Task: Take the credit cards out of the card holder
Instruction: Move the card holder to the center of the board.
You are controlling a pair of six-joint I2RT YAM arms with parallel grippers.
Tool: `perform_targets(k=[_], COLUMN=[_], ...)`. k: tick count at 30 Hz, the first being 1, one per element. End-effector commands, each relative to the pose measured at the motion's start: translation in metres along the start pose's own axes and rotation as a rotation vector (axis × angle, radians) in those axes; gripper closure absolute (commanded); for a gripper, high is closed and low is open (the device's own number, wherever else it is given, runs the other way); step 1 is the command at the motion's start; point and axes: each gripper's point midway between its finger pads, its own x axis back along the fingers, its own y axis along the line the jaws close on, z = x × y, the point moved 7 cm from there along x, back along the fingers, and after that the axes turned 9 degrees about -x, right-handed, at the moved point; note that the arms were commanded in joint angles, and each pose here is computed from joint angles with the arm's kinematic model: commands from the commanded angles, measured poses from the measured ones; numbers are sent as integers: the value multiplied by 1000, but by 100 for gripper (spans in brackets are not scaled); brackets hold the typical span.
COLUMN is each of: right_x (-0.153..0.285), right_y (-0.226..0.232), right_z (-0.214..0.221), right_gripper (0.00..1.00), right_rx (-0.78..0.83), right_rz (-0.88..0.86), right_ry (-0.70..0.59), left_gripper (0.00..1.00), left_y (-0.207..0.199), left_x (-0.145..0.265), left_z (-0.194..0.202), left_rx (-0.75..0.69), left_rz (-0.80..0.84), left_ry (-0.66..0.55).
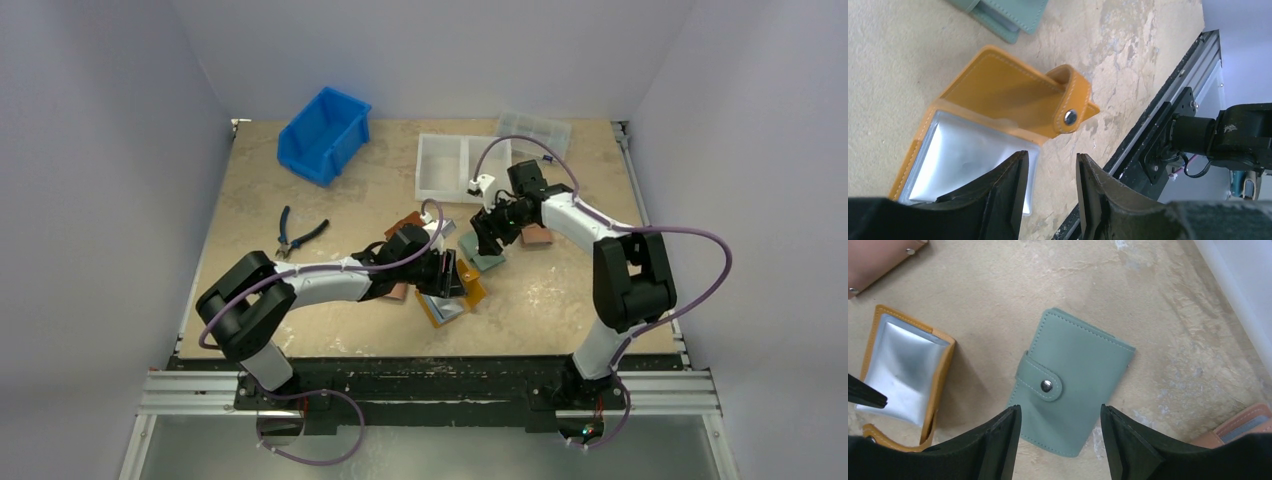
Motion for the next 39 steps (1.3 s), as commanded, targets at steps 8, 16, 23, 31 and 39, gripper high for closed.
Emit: perform_targets(k=[8,16,23,31,39], right_x=[-28,-43,-14,25,82], right_y=[26,7,-23,-17,50], right_z=[-36,-22,-7,-2,-2], right_gripper=[37,36,39,32,25], right_rx=[174,185,96,76,243], right_rz=[64,317,482,325,-50], right_ry=[24,62,27,-58,-224], left_gripper=[59,60,60,59,58], left_y=[4,8,11,9,11], left_x=[1,-5,-15,-47,-81], left_z=[-1,1,4,3,8], left_rx=[45,65,67,28,36], left_rz=[18,14,25,50,20], left_ry=[-100,-113,-108,-55,31])
